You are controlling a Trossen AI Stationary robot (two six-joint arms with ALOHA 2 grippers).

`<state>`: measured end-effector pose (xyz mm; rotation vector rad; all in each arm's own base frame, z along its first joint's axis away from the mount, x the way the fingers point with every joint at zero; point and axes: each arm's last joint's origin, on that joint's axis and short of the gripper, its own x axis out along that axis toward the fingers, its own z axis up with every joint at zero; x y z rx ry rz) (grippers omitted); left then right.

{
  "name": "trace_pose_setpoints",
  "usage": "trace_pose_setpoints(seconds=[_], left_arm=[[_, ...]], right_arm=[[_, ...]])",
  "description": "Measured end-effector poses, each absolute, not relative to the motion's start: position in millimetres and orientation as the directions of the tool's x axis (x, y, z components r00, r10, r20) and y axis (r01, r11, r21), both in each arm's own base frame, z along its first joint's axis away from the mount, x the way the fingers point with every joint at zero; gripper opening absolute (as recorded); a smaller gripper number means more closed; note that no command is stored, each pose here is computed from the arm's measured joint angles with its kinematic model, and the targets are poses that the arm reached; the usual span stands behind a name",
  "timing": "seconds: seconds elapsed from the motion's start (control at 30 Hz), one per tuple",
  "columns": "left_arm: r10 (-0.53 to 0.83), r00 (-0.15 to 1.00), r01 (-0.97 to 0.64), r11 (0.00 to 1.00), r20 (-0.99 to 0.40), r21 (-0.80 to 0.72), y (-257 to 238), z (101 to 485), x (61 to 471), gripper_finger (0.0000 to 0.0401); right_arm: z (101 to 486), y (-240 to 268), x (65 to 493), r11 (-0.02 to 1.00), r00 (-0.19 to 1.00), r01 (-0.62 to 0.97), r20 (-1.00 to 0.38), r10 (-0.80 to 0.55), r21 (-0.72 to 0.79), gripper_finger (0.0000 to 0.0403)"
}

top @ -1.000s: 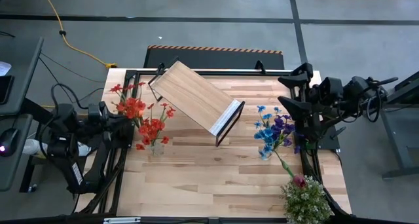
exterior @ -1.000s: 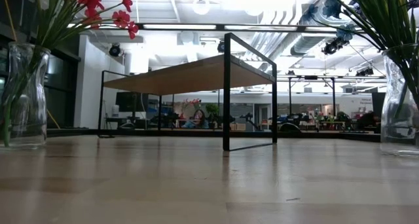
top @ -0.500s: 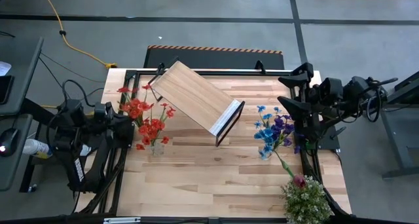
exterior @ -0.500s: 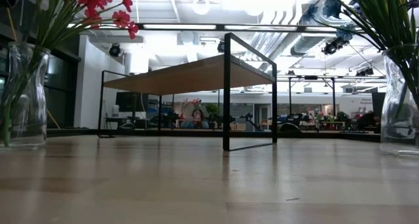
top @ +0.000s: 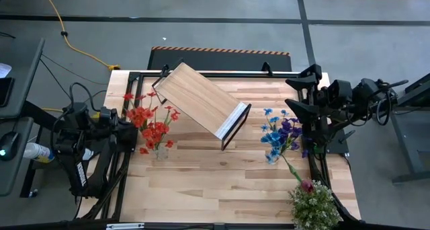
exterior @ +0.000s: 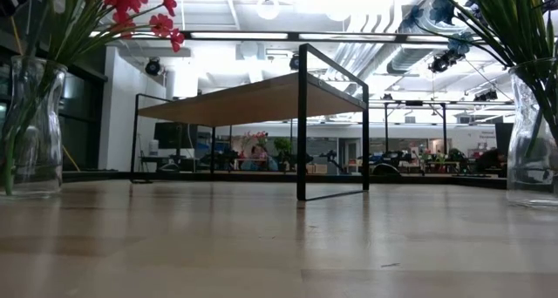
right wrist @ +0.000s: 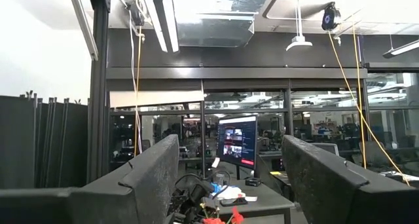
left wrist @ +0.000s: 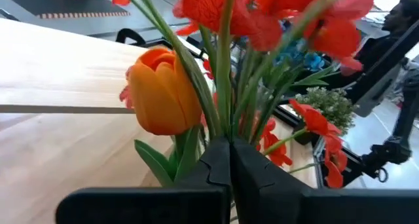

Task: Pick and place flowers into a vace then onto a shelf
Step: Put the red flower into the left transparent vase

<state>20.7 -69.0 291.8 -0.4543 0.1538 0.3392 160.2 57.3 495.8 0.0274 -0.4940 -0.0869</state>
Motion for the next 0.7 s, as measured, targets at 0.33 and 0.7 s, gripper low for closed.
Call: trace_pose_setpoints(seconds=[0.33, 0.7], left_arm=[[0.277, 0.933, -0.353, 0.821, -0.229, -0.448, -70.4, 289.8, 20.6, 0.0061], [0.277, 0.932, -0.359, 0.787, -0.232, -0.502, -70.7, 289.4, 20.6, 0.0069]], right_arm=[[495.7, 57.4, 160.2, 0.996, 0.877, 0.076, 0.472, -0.09, 0.047, 0.0261], [495.9, 58.2, 160.2, 0.998, 0.876, 0.053, 0.478, -0.063, 0.035, 0.0261]])
